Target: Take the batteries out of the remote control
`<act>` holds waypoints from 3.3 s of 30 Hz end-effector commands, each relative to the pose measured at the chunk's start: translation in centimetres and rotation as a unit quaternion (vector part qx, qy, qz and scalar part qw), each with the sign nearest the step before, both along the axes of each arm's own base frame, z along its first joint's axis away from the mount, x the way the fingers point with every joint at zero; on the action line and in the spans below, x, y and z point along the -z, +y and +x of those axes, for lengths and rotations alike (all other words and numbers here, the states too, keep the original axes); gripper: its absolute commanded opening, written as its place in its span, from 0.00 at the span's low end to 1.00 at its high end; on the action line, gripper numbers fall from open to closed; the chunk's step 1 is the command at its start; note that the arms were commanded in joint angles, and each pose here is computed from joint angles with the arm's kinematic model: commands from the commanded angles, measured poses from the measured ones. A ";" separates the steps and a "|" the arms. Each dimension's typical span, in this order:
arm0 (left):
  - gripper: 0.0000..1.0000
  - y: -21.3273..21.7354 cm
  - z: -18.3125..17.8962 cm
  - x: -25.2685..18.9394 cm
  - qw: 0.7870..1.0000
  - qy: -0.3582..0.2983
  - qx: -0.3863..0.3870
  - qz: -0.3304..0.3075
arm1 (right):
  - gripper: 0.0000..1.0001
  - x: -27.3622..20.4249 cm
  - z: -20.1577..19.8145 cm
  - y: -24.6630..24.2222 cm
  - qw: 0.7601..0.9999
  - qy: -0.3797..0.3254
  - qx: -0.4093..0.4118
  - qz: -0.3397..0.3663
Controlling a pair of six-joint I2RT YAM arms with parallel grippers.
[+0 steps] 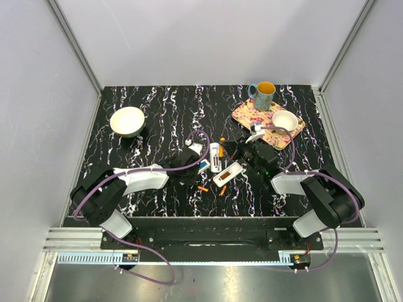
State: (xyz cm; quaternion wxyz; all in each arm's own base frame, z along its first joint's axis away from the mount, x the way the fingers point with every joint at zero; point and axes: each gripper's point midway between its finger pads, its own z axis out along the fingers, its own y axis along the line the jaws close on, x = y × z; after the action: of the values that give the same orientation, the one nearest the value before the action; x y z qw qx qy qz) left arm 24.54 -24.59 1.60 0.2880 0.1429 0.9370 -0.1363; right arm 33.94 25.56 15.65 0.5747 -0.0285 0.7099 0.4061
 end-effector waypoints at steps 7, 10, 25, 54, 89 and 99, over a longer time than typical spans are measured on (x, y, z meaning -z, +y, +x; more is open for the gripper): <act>0.00 -0.1 0.4 -1.8 0.999 -0.018 0.033 -0.011 | 0.00 -2.8 1.0 2.9 0.998 -0.045 -0.030 0.024; 0.01 -0.9 0.4 -4.2 0.997 -0.044 0.048 -0.048 | 0.00 -2.8 1.2 3.1 0.998 -0.050 -0.029 0.021; 0.00 1.4 2.3 -6.5 0.998 -0.047 0.007 -0.050 | 0.00 -2.3 2.3 4.9 0.994 -0.105 -0.012 -0.007; 0.75 -3.1 2.6 -15.6 0.961 -0.138 0.112 -0.212 | 0.00 -8.4 -1.5 2.9 0.980 -0.163 0.070 0.091; 0.00 -5.8 -1.8 -18.6 0.920 -0.111 0.265 -0.266 | 0.87 -12.4 -8.1 0.4 0.987 -0.033 -0.149 0.048; 0.00 -5.7 -3.9 -19.6 0.908 -0.108 0.299 -0.273 | 0.77 -15.4 -10.2 2.7 0.955 -0.043 -0.276 0.103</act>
State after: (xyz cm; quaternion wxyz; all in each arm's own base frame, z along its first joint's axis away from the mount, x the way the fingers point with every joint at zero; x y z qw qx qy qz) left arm 21.59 -29.91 19.25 0.3484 0.3194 0.7677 -0.4326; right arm 25.95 27.28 27.26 0.4843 -0.1354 0.6595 0.5587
